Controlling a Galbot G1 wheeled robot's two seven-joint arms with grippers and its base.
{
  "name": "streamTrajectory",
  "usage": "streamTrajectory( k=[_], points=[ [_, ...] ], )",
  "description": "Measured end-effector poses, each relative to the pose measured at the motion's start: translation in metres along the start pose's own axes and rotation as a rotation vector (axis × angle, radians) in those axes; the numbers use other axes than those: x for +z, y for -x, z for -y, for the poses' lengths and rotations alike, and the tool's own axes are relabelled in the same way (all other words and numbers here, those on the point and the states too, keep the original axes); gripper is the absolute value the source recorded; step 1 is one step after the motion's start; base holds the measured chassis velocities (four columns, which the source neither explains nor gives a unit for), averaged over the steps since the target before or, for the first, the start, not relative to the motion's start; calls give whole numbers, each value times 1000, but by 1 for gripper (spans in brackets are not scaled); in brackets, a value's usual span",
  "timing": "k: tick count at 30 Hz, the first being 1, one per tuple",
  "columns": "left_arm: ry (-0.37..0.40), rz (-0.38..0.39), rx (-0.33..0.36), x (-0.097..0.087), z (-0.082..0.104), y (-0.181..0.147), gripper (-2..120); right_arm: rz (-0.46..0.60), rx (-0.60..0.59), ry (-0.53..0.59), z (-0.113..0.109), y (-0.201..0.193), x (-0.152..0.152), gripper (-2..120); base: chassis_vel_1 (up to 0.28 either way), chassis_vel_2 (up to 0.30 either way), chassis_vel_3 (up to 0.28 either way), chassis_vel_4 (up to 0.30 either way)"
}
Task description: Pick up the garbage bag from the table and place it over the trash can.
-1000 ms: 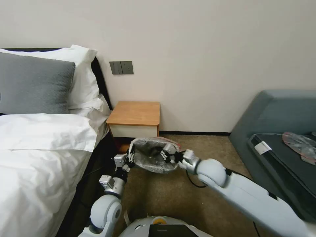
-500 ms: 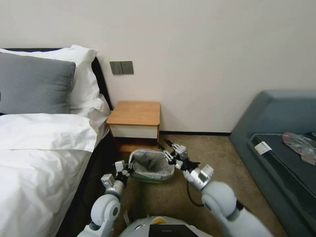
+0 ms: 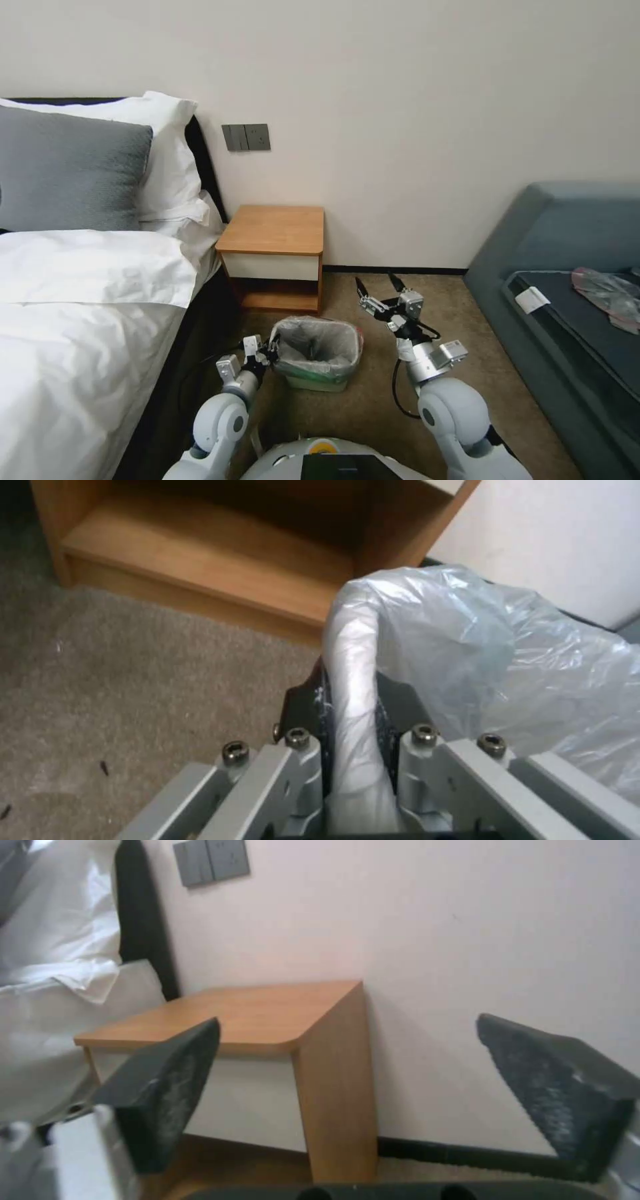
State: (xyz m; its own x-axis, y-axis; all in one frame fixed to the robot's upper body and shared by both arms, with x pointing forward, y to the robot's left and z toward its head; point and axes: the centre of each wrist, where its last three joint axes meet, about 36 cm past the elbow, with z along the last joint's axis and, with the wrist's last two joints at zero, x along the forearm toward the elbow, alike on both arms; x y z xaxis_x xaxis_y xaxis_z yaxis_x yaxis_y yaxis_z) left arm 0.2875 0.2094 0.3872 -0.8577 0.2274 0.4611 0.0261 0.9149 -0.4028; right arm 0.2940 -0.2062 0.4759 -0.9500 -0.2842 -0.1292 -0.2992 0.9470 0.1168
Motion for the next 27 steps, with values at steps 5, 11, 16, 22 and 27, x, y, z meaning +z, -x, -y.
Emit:
streamTrajectory(
  k=[5, 11, 16, 22, 27],
  points=[
    [-25, -30, 3, 1, 2, 0, 9, -1, 6, 24, -4, 3, 7, 100, 0, 0, 0, 0],
    [-40, -42, -2, 2, 2, 0, 9, 21, 15, 34, -3, 10, 4, 100, 0, 0, 0, 0],
    [-48, -51, -15, 7, 0, 3, 9, 36, 3, 38, -3, 12, -3, 100, 0, 0, 0, 0],
    [-59, -48, -30, 12, -1, 4, 9, 40, -10, 47, -7, 9, -5, 100, 0, 0, 0, 0],
    [-61, -42, -29, 11, 0, 4, 22, 40, -13, 47, -8, 9, -5, 100, 0, 0, 0, 0]
  ],
)
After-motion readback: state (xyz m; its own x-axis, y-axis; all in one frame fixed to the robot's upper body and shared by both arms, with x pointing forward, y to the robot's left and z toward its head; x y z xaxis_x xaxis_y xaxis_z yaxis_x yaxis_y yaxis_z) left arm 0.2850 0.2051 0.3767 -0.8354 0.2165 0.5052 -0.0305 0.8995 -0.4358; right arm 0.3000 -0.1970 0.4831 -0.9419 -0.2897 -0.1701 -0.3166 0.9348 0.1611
